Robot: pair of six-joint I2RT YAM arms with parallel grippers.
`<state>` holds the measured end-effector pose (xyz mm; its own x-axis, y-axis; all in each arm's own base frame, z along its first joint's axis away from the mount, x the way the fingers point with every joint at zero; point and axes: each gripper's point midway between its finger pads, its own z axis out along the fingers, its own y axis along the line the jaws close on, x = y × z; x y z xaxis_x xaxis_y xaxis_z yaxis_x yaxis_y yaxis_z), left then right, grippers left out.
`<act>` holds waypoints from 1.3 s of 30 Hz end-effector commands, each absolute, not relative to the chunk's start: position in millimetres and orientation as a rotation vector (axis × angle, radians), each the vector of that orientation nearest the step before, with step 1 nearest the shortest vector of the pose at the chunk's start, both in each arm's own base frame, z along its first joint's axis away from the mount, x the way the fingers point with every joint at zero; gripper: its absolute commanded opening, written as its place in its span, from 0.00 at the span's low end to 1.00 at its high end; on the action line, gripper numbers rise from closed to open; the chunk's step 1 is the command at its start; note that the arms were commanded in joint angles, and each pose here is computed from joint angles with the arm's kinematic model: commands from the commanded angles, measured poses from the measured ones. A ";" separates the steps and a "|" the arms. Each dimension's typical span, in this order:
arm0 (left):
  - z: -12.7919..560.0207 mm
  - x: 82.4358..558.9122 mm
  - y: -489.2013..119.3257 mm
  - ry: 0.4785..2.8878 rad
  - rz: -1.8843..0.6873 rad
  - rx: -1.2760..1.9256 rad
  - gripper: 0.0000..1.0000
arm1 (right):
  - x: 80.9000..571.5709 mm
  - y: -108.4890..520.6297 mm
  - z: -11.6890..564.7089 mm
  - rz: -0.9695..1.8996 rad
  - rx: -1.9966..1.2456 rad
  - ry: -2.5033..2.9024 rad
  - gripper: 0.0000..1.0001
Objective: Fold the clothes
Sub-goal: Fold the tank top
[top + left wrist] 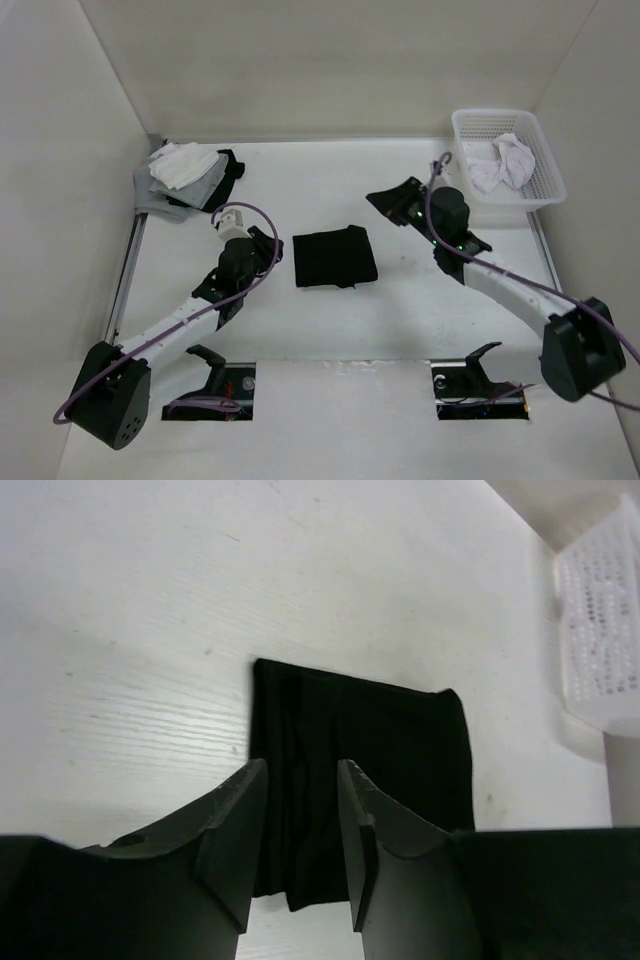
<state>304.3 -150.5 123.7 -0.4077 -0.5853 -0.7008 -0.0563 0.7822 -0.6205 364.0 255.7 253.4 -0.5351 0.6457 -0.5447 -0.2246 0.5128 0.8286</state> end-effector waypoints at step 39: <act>121.9 307.0 -147.1 1.975 -0.561 -0.402 0.44 | 347.1 108.7 148.1 0.636 0.569 1.775 0.43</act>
<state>295.8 -137.9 98.8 -0.4853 -0.5079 -0.7117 -0.1014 0.8412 -0.5311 337.0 106.6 131.3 -0.3175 0.6604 -0.6805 0.1081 0.7381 0.6659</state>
